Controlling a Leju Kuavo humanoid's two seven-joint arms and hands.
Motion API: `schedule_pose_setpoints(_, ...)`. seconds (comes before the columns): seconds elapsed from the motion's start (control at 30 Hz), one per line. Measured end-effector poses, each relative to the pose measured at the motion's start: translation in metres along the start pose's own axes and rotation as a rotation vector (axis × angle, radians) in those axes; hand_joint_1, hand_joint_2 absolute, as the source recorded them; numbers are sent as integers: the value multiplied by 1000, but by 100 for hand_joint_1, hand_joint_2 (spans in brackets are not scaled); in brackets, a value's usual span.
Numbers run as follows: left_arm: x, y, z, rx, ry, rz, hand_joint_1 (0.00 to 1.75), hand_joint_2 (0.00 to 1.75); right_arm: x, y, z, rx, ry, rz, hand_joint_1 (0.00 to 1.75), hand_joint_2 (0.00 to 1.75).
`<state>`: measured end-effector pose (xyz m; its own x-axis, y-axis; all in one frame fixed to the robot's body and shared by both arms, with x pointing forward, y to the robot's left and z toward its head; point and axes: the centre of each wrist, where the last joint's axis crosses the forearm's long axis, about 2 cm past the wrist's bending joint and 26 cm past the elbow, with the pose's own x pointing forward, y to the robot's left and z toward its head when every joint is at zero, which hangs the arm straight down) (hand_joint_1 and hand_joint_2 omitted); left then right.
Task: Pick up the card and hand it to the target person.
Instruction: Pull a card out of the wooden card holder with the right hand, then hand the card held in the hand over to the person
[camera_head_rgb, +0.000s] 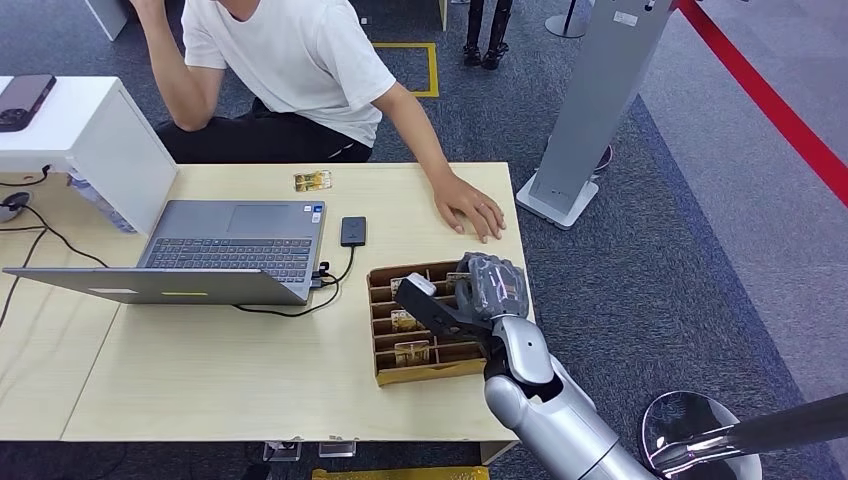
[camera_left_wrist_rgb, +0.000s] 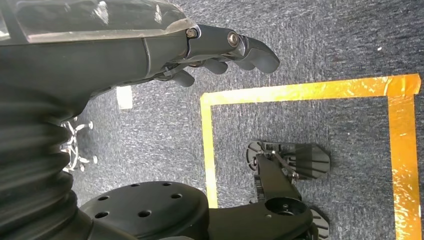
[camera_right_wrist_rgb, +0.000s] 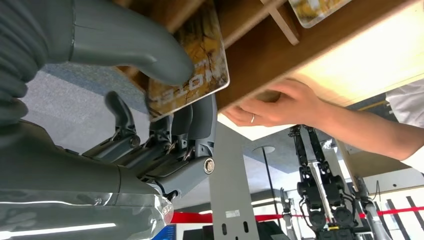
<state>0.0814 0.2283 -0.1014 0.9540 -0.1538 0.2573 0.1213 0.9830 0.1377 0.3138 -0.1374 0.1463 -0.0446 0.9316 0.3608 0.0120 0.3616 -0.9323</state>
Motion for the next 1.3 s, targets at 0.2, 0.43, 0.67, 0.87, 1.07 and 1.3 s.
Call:
schedule_pose_setpoints(0.2, 0, 0, 0, 5, 0, 2, 0, 175, 1, -1, -1, 2, -5, -2, 162, 175)
schedule_pose_setpoints(0.43, -1, 0, 0, 5, 1, 6, 0, 175, 2, -1, -1, 9, -9, -10, 162, 175)
schedule_pose_setpoints(0.67, -1, 0, 0, -1, -13, -7, 0, 175, 3, 0, -1, 10, -10, -9, 162, 175)
schedule_pose_setpoints(0.87, -1, 0, 0, -1, -15, -7, 0, 175, 3, 0, -1, 10, -11, -8, 162, 175)
schedule_pose_setpoints(1.07, -1, 0, 0, 11, -13, -4, 0, 175, 3, 0, 0, 8, -10, -9, 162, 175)
schedule_pose_setpoints(1.3, -2, 0, 0, 10, -13, 8, 0, 175, 3, -3, 8, -285, -255, -73, 162, 175)
